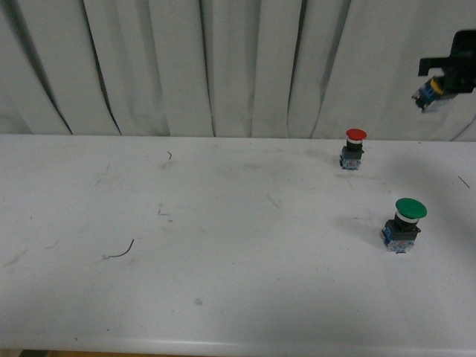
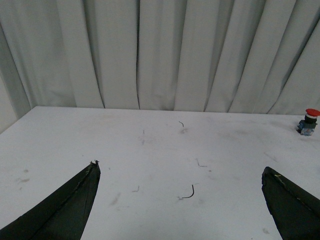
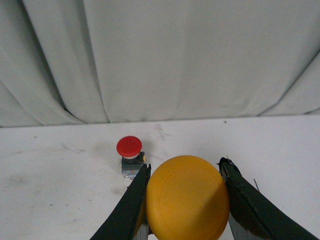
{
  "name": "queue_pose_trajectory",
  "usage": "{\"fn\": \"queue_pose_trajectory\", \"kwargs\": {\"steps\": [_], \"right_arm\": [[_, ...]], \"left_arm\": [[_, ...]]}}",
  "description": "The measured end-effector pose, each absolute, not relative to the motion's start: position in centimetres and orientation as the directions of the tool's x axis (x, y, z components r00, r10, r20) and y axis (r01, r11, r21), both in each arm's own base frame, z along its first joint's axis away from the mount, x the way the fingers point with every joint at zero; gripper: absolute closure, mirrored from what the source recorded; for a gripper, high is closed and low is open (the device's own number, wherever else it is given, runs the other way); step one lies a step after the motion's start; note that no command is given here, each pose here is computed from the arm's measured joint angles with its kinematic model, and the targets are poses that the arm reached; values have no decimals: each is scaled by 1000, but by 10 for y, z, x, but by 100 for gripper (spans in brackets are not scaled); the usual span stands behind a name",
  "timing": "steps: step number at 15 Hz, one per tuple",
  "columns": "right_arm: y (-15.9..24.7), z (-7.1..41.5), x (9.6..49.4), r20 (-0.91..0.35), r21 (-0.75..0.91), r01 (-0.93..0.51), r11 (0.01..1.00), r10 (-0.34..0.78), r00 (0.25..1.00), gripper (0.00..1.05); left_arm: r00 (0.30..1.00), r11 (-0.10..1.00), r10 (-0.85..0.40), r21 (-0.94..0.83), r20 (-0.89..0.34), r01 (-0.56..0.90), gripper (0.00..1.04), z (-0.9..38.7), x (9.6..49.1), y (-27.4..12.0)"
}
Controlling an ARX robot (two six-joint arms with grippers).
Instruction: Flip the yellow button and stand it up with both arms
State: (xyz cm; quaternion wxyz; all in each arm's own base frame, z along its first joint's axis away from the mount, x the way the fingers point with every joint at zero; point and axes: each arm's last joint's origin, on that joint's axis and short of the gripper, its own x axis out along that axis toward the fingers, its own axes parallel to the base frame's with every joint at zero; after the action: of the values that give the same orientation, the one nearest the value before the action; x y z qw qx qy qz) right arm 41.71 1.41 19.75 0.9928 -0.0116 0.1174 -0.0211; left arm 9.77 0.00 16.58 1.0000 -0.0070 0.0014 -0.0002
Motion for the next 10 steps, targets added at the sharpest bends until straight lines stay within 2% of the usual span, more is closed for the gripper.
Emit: {"fn": "queue_pose_trajectory", "kwargs": {"steps": [4,7,10], "right_arm": [[38,161,446,-397,-11,81,997,-79,914,68],[66,136,456,-471,-33,74,997,-81,879,68],[68,118,464,-522,-67,129,989,-145,841,68]], "left_arm": [[1000,1000,0,-14,-3,0,7,166,98,0],[1000,1000,0,-14,-3,0,7,166,98,0],[1000,1000,0,-14,-2,0,7,166,98,0]]}}
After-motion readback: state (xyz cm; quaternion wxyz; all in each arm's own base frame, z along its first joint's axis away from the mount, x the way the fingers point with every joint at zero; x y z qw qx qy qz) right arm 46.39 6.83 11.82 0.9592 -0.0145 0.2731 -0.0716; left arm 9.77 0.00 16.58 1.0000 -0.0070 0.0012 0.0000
